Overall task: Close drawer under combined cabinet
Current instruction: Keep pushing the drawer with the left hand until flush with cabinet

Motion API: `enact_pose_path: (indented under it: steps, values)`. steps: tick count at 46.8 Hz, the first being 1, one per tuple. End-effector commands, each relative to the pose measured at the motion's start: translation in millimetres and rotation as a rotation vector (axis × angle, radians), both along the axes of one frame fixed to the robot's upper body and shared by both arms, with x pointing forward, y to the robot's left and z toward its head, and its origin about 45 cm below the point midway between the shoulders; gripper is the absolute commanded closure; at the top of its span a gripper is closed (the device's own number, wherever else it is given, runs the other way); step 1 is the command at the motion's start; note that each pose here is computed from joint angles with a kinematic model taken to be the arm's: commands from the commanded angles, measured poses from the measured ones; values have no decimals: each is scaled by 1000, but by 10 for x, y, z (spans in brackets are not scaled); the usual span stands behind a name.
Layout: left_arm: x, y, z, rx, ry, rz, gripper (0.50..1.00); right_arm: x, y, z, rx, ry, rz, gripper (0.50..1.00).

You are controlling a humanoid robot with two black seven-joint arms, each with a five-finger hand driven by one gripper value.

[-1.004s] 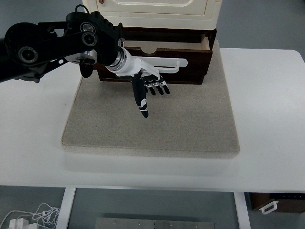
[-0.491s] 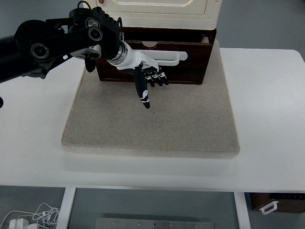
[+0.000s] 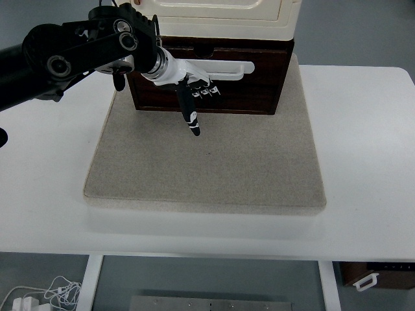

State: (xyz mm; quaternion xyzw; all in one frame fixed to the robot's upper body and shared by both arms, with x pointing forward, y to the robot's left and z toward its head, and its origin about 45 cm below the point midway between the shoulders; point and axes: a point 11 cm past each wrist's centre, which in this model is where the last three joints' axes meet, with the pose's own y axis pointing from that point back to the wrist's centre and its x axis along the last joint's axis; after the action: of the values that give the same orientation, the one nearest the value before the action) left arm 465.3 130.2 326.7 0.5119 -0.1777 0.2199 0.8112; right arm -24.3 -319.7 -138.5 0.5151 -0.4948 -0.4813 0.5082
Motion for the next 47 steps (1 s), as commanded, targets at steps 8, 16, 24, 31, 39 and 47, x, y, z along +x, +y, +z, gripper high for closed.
enact_pose_path:
  steps: [8, 16, 24, 31, 39, 47]
  values:
    - [43, 48, 17, -11, -8, 15, 501, 1, -1, 0, 0, 0, -1, 548]
    - [44, 50, 17, -12, -7, 14, 501, 0, -1, 0, 0, 0, 0, 548]
    - [67, 82, 16, -13, -9, 27, 501, 0, -1, 0, 0, 0, 0, 548]
    - [88, 104, 32, -18, -14, 33, 501, 0, -1, 0, 0, 0, 0, 548]
    - [101, 128, 40, -22, -17, 38, 504, 0, -1, 0, 0, 0, 0, 548]
    - [109, 130, 44, -25, -18, 40, 501, 0, -1, 0, 0, 0, 0, 548]
